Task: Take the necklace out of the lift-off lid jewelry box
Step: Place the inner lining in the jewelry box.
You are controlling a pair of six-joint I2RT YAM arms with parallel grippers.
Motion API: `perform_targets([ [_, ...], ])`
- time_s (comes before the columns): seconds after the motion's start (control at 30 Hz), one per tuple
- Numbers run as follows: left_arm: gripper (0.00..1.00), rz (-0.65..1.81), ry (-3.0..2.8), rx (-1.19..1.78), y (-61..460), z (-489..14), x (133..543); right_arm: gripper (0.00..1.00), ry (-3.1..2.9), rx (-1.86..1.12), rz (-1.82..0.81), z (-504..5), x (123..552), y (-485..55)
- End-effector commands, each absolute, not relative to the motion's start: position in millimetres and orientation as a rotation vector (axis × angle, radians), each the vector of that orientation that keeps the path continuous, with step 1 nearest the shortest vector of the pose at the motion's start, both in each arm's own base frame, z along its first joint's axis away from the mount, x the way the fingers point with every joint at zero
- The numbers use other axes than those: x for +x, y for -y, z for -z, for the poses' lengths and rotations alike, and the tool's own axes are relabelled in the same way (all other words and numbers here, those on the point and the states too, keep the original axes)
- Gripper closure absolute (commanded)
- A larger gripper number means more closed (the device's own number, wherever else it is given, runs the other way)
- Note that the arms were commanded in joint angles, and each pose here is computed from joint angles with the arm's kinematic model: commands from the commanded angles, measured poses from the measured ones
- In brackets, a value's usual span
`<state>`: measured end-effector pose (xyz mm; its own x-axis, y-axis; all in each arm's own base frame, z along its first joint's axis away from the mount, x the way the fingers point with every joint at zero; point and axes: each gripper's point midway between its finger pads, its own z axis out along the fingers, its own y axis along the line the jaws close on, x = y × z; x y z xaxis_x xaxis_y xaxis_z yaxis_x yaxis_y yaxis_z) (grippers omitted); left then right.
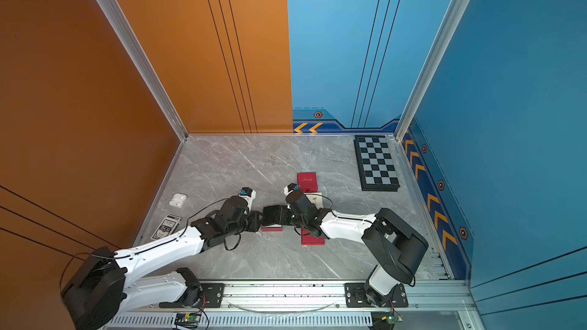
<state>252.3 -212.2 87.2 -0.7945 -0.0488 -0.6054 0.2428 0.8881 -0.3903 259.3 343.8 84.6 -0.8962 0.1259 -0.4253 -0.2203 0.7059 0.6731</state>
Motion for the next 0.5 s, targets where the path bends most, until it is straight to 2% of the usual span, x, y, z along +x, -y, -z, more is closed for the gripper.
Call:
perform_targets([
  [0.0,0.68,0.622,-2.413,0.202,223,-95,254,0.98,-2.482,-0.053,-1.04,-72,258,-344],
  [0.47,0.71,0.615,-2.434,0.247,237,-89,259,0.99,-2.521,-0.04,-1.023,-56,253,-345],
])
